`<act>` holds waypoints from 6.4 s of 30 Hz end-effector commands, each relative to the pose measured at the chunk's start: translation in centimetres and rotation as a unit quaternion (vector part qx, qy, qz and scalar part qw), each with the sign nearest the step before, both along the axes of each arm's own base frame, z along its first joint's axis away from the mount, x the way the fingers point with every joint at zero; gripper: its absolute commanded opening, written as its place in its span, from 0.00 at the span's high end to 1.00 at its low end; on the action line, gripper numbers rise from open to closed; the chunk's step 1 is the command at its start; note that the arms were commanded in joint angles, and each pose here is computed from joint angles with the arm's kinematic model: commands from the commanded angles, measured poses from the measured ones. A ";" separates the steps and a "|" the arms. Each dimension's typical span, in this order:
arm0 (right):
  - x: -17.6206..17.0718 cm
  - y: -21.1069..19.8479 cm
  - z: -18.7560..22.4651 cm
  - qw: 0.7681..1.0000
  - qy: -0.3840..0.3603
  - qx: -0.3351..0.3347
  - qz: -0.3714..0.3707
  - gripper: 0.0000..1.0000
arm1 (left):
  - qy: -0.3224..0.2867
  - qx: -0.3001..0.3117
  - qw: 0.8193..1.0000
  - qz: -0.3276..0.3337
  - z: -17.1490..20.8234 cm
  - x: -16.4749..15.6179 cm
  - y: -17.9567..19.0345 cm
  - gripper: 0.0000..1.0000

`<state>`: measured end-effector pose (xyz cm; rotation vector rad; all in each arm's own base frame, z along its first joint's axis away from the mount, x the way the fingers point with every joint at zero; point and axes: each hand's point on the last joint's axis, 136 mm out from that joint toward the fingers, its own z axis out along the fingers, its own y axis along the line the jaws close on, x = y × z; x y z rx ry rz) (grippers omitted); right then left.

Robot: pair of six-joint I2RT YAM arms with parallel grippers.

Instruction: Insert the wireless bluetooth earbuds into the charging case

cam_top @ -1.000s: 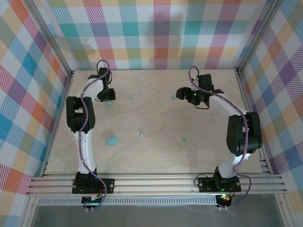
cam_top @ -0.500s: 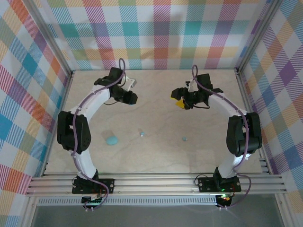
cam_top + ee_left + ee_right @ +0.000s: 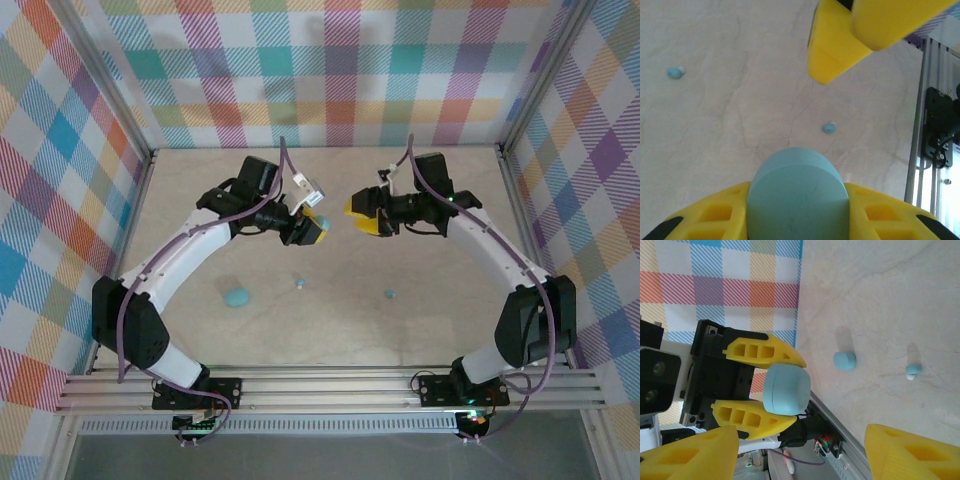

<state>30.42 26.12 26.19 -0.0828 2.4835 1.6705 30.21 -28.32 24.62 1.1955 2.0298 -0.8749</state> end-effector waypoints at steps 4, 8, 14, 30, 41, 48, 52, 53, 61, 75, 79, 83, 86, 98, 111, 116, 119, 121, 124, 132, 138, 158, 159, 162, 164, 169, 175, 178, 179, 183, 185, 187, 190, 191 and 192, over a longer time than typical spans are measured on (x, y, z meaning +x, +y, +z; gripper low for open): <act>-2.8 2.4 0.5 0.998 0.016 0.002 0.055 0.32 | -0.047 -0.021 0.998 -0.038 1.5 -1.4 -0.5 0.89; -3.8 3.9 0.6 0.997 0.017 -0.004 0.079 0.30 | -0.049 -0.016 0.998 -0.044 1.6 -1.9 -0.7 0.89; -4.3 5.5 0.5 0.995 0.019 -0.001 0.100 0.29 | -0.044 -0.009 0.998 -0.047 1.4 -2.4 -0.7 0.89; -3.4 6.6 -2.2 0.992 0.073 0.003 0.102 0.37 | -0.060 -0.013 0.997 -0.048 2.7 -3.3 -0.5 0.89; -2.1 6.3 -3.4 0.995 0.073 -0.024 0.070 0.39 | -0.056 -0.015 0.997 -0.050 2.5 -3.9 -0.6 0.89; -2.1 6.0 -3.8 0.994 0.066 -0.043 0.070 0.54 | -0.061 -0.003 0.997 -0.037 2.4 -3.3 -0.5 0.89; -2.5 6.3 -2.4 0.994 0.058 -0.017 0.086 0.59 | -0.064 0.010 0.998 -0.016 1.9 -2.4 -0.3 0.89; -2.6 6.4 -2.1 0.994 0.055 -0.011 0.091 0.61 | -0.065 0.013 0.998 -0.011 1.8 -2.1 -0.3 0.88; -4.2 6.3 -1.8 0.990 0.051 0.009 0.131 0.58 | -0.079 0.042 0.995 0.052 1.4 0.1 0.7 0.86; -4.1 6.8 -0.4 0.987 0.031 0.029 0.153 0.86 | -0.086 0.035 0.994 0.057 1.4 0.6 0.0 0.77; -3.1 6.5 0.3 0.993 -0.008 0.023 0.118 0.89 | -0.098 0.037 0.987 0.123 1.8 2.0 1.2 0.57; -1.0 5.0 0.9 0.999 -0.013 0.023 0.032 0.90 | -0.142 0.006 0.966 0.217 3.8 2.9 3.7 0.38; 0.9 2.9 1.3 0.998 0.005 0.039 -0.039 0.90 | -0.192 -0.038 0.946 0.259 5.8 2.2 5.9 0.19; 0.8 1.2 5.6 0.988 0.027 0.113 -0.100 0.89 | -0.206 -0.236 0.935 0.166 10.0 -1.1 5.6 0.08; 0.1 1.5 8.1 0.984 0.060 0.146 -0.086 0.89 | -0.208 -0.326 0.922 0.031 11.9 -0.5 0.4 0.15; 0.3 1.8 8.6 0.982 0.065 0.159 -0.081 0.89 | -0.209 -0.340 0.916 0.038 11.7 0.5 0.1 0.22; 0.3 1.7 8.6 0.982 0.066 0.159 -0.081 0.88 | -0.197 -0.359 0.912 0.029 11.7 0.7 -0.4 0.25; 0.3 1.8 8.4 0.981 0.068 0.159 -0.082 0.88 | -0.190 -0.363 0.912 0.026 11.6 0.9 -0.6 0.25; 0.4 1.8 8.4 0.981 0.068 0.163 -0.084 0.88 | -0.182 -0.362 0.914 0.013 11.4 0.9 -1.1 0.26; 0.9 2.1 8.5 0.980 0.068 0.167 -0.078 0.88 | -0.155 -0.353 0.923 0.023 9.9 1.9 -1.7 0.33; 0.9 2.2 8.0 0.981 0.071 0.164 -0.073 0.88 | -0.136 -0.363 0.922 0.009 10.2 2.1 -2.4 0.39; 1.6 2.3 8.5 0.979 0.067 0.176 -0.078 0.89 | -0.129 -0.372 0.919 0.021 9.4 2.3 -2.3 0.39; 1.6 2.3 8.5 0.979 0.067 0.176 -0.079 0.89 | -0.129 -0.372 0.919 0.022 9.4 2.3 -2.3 0.40; 1.6 2.3 8.5 0.978 0.067 0.177 -0.083 0.89 | -0.126 -0.372 0.919 0.020 9.4 2.2 -2.3 0.41; 1.6 2.2 8.6 0.978 0.065 0.179 -0.084 0.89 | -0.122 -0.373 0.920 0.020 9.3 2.2 -2.3 0.38; 1.5 2.2 9.1 0.977 0.062 0.184 -0.084 0.89 | -0.125 -0.375 0.918 0.031 9.0 2.4 -2.1 0.36; 1.4 2.2 9.0 0.977 0.064 0.184 -0.084 0.90 | -0.118 -0.388 0.914 0.029 8.9 2.3 -2.0 0.40; 1.3 2.1 8.7 0.977 0.068 0.182 -0.084 0.90 | -0.120 -0.391 0.912 0.025 9.2 2.2 -2.0 0.42; 1.3 2.1 8.5 0.977 0.070 0.181 -0.084 0.90 | -0.121 -0.391 0.912 0.024 9.3 2.1 -2.0 0.43; 1.2 2.2 8.7 0.977 0.070 0.185 -0.081 0.90 | -0.115 -0.390 0.913 0.016 9.3 2.1 -2.2 0.51; 1.2 2.2 8.9 0.977 0.069 0.187 -0.081 0.90 | -0.111 -0.391 0.914 0.017 9.2 2.1 -2.3 0.52; 1.2 2.1 8.9 0.976 0.069 0.188 -0.081 0.90 | -0.110 -0.392 0.913 0.017 9.1 2.0 -2.3 0.52; 1.1 2.1 9.0 0.976 0.068 0.188 -0.081 0.90 | -0.110 -0.392 0.913 0.017 9.1 2.1 -2.3 0.51; 1.1 2.1 9.1 0.976 0.067 0.189 -0.080 0.90 | -0.110 -0.392 0.913 0.019 9.2 2.1 -2.3 0.49; 1.0 2.1 9.1 0.976 0.067 0.189 -0.080 0.90 | -0.111 -0.393 0.913 0.019 9.2 2.2 -2.3 0.48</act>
